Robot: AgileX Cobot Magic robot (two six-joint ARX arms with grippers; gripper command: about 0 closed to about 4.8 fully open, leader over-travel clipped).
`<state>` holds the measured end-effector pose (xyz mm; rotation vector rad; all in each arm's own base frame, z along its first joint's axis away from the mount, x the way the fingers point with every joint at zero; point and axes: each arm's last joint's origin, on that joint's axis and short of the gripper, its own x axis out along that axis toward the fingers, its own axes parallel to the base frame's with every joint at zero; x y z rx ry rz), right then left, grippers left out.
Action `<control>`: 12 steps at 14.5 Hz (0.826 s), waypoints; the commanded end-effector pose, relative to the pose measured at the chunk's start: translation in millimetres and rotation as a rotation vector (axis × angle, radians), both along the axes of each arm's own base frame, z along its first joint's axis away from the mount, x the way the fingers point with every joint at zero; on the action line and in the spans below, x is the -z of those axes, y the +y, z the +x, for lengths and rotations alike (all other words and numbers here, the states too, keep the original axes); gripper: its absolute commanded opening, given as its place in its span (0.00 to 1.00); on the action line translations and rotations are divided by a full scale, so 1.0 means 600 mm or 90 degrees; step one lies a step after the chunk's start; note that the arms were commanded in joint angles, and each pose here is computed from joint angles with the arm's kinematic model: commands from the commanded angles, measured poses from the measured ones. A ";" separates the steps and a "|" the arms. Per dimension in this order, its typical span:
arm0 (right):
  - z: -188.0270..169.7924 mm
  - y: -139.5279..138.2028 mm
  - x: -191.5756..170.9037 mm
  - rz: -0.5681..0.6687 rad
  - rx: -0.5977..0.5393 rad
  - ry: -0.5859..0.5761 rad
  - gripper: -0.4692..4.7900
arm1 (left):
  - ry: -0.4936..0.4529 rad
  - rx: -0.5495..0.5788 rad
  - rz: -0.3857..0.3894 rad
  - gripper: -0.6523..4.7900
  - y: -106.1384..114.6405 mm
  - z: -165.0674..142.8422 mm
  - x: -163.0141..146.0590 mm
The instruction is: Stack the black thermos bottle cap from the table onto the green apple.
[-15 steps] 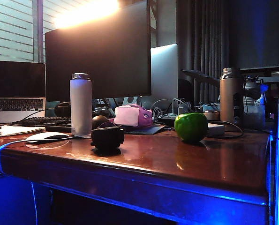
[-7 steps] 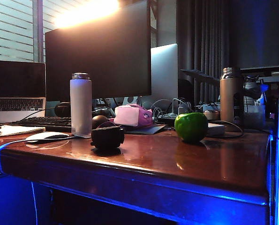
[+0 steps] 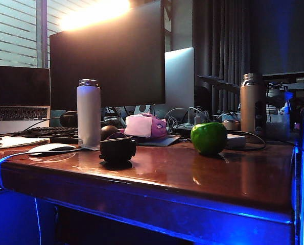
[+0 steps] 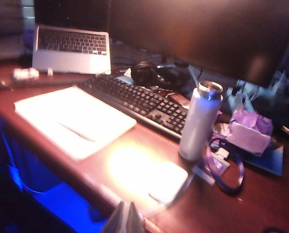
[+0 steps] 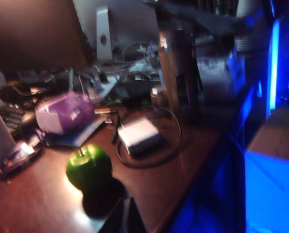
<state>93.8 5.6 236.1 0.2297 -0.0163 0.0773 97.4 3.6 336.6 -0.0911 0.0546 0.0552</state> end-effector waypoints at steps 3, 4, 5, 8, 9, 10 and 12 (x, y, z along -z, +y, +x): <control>0.092 0.019 -0.092 -0.095 -0.159 0.055 0.09 | 0.156 0.301 0.108 0.11 -0.018 0.080 -0.118; 0.118 0.028 -0.097 -0.100 -0.208 0.076 0.09 | 0.180 0.341 0.110 0.11 -0.020 0.092 -0.125; 0.145 0.039 -0.096 -0.102 -0.246 0.104 0.09 | 0.197 0.384 0.109 0.11 -0.023 0.100 -0.127; 0.225 0.109 -0.066 -0.116 -0.372 0.173 0.09 | 0.279 0.492 0.103 0.11 -0.033 0.110 -0.117; 0.240 0.131 -0.057 -0.132 -0.400 0.169 0.09 | 0.293 0.492 0.102 0.11 -0.033 0.112 -0.113; 0.252 0.152 -0.048 -0.135 -0.423 0.166 0.09 | 0.302 0.479 0.107 0.11 -0.032 0.113 -0.111; 0.262 0.177 -0.035 -0.135 -0.454 0.153 0.09 | 0.306 0.440 0.127 0.11 -0.029 0.116 -0.112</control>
